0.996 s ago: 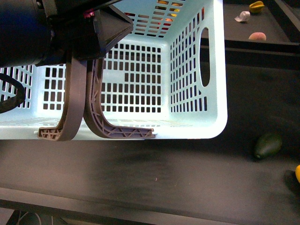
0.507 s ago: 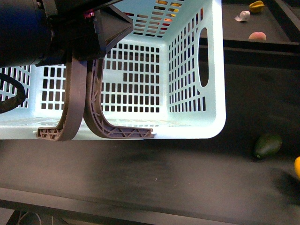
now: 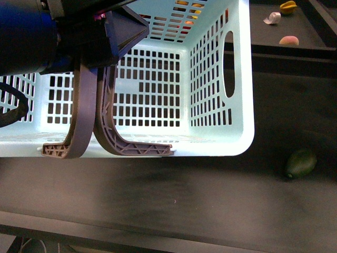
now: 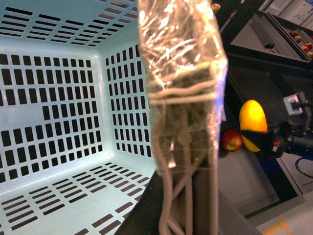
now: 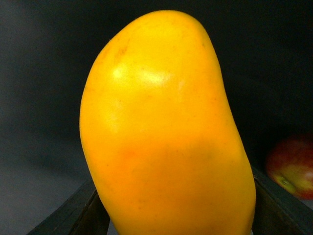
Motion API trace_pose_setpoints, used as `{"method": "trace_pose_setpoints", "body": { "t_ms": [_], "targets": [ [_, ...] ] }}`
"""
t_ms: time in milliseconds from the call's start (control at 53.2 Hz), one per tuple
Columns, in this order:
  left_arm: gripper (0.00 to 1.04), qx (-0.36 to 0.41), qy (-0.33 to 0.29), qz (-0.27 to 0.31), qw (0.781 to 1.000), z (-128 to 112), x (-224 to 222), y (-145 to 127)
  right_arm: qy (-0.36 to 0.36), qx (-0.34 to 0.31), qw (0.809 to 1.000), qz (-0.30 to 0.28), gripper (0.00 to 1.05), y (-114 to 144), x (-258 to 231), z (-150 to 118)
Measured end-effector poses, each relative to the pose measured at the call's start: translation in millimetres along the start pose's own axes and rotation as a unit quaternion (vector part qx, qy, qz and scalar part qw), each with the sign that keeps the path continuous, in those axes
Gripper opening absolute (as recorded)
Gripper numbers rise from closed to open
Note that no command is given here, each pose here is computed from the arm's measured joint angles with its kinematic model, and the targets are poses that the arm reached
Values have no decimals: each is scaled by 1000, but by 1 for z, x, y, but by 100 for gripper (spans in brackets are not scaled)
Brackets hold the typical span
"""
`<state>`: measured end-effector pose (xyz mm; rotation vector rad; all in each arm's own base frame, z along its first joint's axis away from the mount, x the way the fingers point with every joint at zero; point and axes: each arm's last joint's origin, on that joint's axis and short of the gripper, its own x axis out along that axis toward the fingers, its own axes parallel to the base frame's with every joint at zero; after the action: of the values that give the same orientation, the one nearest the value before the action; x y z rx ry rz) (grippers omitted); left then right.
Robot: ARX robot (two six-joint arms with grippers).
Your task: Pick mango with right arm and hold basket with left
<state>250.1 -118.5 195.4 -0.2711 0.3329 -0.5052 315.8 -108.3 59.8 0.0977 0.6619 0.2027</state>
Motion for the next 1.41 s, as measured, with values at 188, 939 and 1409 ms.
{"method": "trace_pose_setpoints", "body": {
  "t_ms": [188, 939, 1409],
  "targets": [
    [6, 0, 0, -1, 1000, 0, 0, 0, -51, 31, 997, 55, 66, 45, -22, 35],
    [6, 0, 0, -1, 1000, 0, 0, 0, -105, 83, 963, 233, 65, 230, -51, 105],
    [6, 0, 0, -1, 1000, 0, 0, 0, -59, 88, 970, 218, 65, 259, -3, 106]
  ]
}}
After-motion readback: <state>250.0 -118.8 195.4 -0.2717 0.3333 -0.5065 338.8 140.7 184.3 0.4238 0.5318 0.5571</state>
